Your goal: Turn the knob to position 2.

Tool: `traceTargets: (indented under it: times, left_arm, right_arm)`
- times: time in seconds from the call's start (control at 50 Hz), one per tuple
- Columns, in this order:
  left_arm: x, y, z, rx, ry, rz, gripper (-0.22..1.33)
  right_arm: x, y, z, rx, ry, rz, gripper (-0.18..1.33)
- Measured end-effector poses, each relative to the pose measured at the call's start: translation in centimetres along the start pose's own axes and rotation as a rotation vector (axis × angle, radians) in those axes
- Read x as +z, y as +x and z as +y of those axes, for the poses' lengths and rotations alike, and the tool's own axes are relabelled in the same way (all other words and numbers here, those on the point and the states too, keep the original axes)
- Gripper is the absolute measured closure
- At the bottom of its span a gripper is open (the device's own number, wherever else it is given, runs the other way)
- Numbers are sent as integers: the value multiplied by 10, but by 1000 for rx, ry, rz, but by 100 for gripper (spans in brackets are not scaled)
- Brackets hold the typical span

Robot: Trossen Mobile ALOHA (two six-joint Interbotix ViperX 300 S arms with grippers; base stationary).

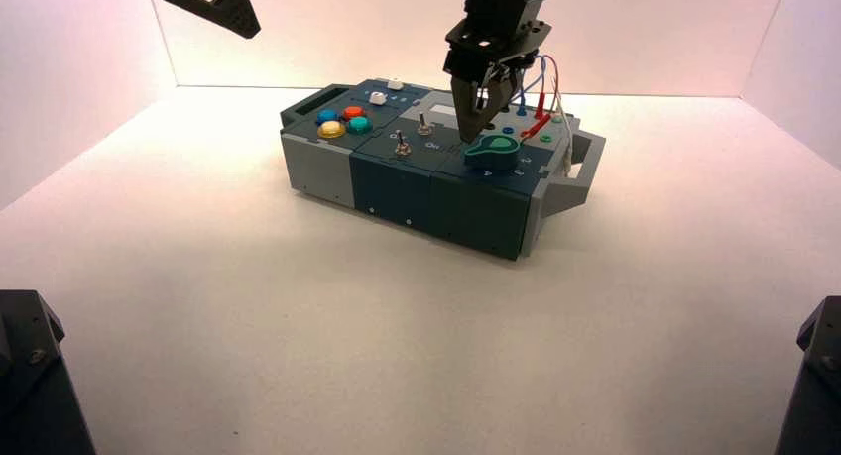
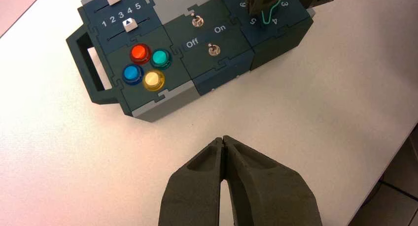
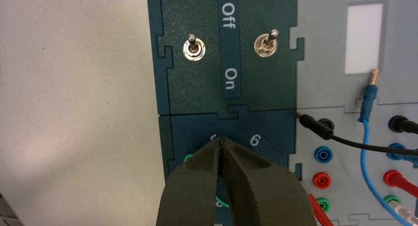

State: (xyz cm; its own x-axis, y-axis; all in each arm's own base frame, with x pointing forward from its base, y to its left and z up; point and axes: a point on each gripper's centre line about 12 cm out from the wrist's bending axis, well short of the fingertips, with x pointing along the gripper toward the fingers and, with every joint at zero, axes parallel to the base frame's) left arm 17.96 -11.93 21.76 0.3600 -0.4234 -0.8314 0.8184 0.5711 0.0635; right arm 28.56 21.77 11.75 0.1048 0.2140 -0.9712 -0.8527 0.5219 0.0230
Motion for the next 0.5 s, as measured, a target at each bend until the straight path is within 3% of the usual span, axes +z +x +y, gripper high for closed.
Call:
traceTargets:
  times: [0.5]
  left_arm:
    - [0,0,1,2,-2,-1,128]
  right_arm:
    - [-4,0,2,20,0,35,129]
